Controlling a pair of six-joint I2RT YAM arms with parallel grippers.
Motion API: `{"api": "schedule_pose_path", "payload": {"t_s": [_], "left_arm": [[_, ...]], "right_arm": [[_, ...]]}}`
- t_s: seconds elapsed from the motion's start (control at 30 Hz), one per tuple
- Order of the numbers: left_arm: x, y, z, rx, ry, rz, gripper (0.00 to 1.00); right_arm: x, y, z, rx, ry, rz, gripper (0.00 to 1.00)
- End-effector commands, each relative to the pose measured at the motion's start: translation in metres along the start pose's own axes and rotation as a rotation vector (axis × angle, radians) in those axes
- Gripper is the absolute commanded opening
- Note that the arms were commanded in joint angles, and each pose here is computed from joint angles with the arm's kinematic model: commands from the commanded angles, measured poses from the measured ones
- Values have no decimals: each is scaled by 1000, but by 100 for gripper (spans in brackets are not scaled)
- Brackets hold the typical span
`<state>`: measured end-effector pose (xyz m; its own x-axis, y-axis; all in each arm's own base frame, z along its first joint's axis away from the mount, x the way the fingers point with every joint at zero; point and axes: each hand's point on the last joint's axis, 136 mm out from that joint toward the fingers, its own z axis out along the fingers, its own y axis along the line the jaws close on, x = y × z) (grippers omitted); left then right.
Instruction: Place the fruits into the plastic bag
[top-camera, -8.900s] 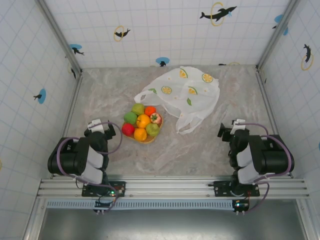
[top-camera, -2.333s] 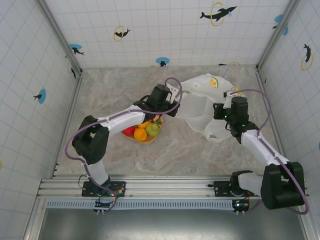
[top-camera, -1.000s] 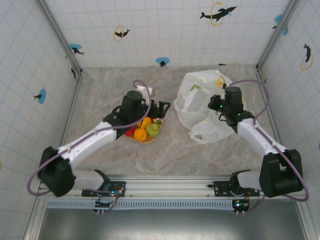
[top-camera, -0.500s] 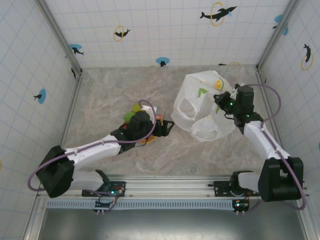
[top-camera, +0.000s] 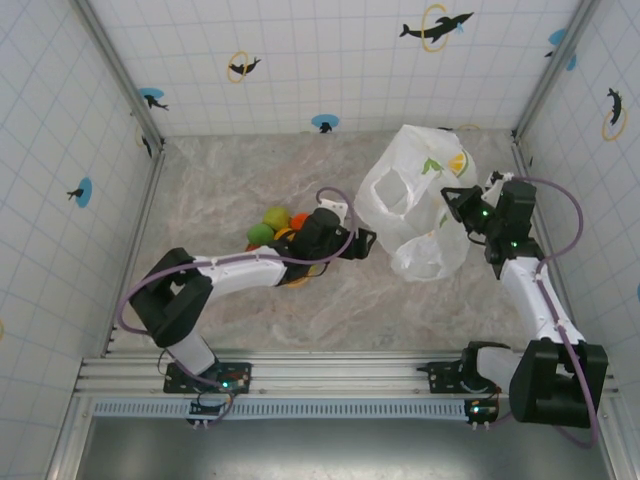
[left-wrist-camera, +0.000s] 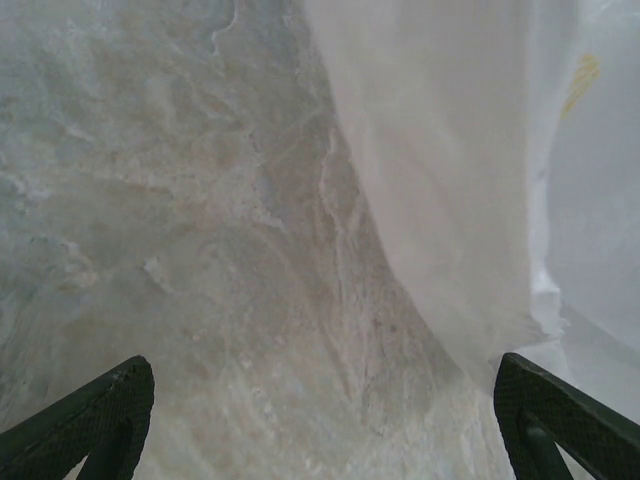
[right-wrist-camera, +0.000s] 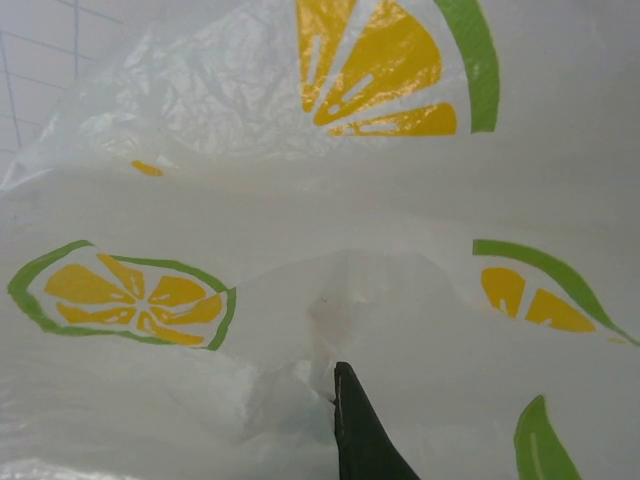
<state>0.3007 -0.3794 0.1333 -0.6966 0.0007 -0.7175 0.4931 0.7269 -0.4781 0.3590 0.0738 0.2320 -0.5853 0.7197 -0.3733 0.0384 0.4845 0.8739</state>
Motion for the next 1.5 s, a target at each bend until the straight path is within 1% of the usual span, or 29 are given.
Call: {"api": "schedule_pose_path", "payload": {"t_s": [0.0,0.17,0.33,0.4,0.47,0.57,0.63,0.7,0.73,0.8,0.87,0.9,1.0,1.1,1.3,1.47], "left_arm": [[-29,-18,10,39,-71,29,89],[-30,-24,19,77,-57,3,84],[-17,-34,12,177,-44,13,84],[-16,-32,13,166,-42,19,85],[-16,-22,20,119,-31,12,84],[-21,-10,31,91,-31,-15,79],[-27,-4,37,103,-44,-40,71],[-34,0,44,122,-56,-65,57],[-37,1,47,132,-55,-72,49],[-37,-3,52,158,-38,-74,25],[-32,-5,52,173,-13,-78,7],[-28,-5,51,175,2,-90,0],[-14,3,42,137,47,-111,0],[-1,16,30,75,74,-123,0],[20,31,22,-23,150,-90,0],[35,38,21,-54,197,-89,0]], "right_arm": [[9,1,-6,-16,34,-37,0],[17,-10,-6,19,78,-73,0],[15,-23,-5,43,75,-74,0],[19,-22,-3,11,93,-53,0],[21,-16,-2,-28,105,-40,0],[23,-8,-3,-59,123,-49,0],[23,-3,-5,-71,129,-66,0],[29,-6,-7,-56,152,-61,0],[29,-6,-8,-53,156,-69,0],[28,-8,-10,-24,156,-98,0],[19,-13,-12,62,131,-172,0],[11,-18,-15,136,106,-229,0],[-16,-23,-29,383,0,-427,0],[-30,-12,-41,557,-74,-618,0],[-37,22,-49,717,-131,-868,0],[-46,39,-58,773,-176,-945,0]]}}
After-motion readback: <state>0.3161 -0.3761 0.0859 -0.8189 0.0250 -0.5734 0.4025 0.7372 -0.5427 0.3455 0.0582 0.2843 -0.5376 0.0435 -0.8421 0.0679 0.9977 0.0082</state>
